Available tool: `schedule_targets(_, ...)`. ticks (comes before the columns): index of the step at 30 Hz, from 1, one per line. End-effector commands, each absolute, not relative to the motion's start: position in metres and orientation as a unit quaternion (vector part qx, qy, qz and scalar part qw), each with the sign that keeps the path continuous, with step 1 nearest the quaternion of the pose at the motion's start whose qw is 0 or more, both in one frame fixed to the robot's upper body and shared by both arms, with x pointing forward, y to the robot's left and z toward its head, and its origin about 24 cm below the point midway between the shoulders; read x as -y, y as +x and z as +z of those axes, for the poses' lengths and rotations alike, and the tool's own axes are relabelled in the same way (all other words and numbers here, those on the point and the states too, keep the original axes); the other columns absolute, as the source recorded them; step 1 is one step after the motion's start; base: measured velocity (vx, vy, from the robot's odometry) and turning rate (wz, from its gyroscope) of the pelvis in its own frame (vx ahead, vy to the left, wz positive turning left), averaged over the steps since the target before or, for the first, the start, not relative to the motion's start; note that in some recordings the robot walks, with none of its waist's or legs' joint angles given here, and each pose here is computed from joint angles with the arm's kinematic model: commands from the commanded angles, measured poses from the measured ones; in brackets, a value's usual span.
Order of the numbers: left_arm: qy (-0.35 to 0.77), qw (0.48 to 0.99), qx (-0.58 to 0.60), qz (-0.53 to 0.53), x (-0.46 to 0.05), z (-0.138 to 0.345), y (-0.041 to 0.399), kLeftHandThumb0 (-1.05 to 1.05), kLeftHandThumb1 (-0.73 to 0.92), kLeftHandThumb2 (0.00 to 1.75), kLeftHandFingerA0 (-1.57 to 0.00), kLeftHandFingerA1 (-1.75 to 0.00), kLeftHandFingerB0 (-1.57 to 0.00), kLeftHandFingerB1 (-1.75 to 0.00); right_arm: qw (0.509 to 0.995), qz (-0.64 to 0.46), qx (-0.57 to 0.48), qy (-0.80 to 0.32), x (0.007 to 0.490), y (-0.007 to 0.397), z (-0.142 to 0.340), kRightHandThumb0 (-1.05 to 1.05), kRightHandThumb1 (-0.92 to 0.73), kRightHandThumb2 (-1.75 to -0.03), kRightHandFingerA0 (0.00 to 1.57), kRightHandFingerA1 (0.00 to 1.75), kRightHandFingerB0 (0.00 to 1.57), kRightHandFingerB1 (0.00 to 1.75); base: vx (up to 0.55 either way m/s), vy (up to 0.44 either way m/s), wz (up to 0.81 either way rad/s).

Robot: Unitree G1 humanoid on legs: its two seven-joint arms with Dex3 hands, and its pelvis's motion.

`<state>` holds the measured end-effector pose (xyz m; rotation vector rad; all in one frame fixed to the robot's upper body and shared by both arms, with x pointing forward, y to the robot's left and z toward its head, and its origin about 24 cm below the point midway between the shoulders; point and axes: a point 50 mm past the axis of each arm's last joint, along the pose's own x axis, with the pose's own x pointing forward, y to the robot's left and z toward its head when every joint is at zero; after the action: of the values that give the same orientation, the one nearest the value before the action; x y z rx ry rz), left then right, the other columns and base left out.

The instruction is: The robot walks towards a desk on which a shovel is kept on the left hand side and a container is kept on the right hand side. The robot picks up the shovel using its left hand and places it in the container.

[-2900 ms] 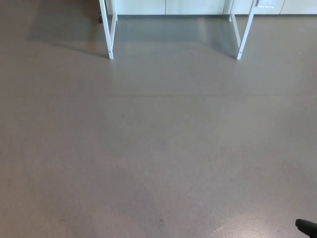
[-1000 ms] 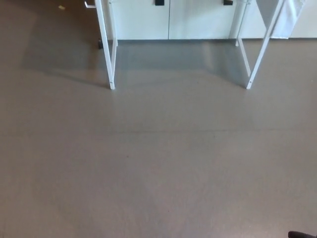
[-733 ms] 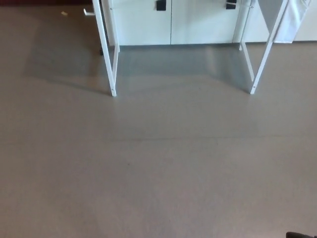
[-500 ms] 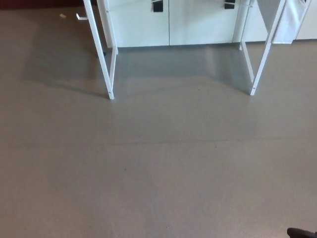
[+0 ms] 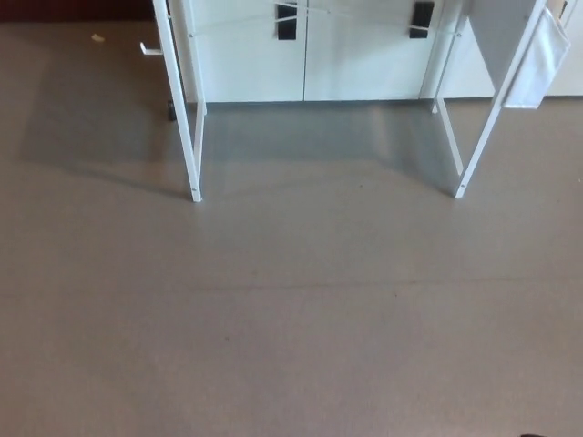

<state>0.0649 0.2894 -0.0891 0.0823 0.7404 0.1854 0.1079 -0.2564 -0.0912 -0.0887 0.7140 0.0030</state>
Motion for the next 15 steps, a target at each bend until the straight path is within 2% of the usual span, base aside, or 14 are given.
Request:
schedule_targets(1,0.084,0.935,-0.336,0.079,-0.2917,-0.0843,0.0638,-0.3,0.63,0.59,-0.44,-0.37,-0.34,-0.31,0.938,-0.001,-0.341,-0.057,0.2578,0.107,-0.0882,0.08,-0.61,-0.57,0.6,0.61,0.4,0.48,0.16,-0.019,0.05)
schedule_targets(11,0.084,0.935,-0.335,0.077,-0.2913,-0.0847,0.0611,-0.3,0.62,0.58,-0.42,-0.36,-0.33,-0.31,0.939,0.008,-0.338,-0.061,0.2583,0.1058,-0.0885,0.09,-0.6,-0.57,0.6,0.6,0.41,0.49,0.19,-0.15,0.07)
schedule_targets(15,0.08,0.937,-0.332,0.076,-0.2906,-0.0846,0.0616,-0.28,0.62,0.59,-0.42,-0.36,-0.33,-0.31,0.94,0.01,-0.338,-0.055,0.2582,0.1071,-0.0882,0.09,-0.61,-0.57,0.57,0.6,0.41,0.5,0.14,-0.031,-0.05)
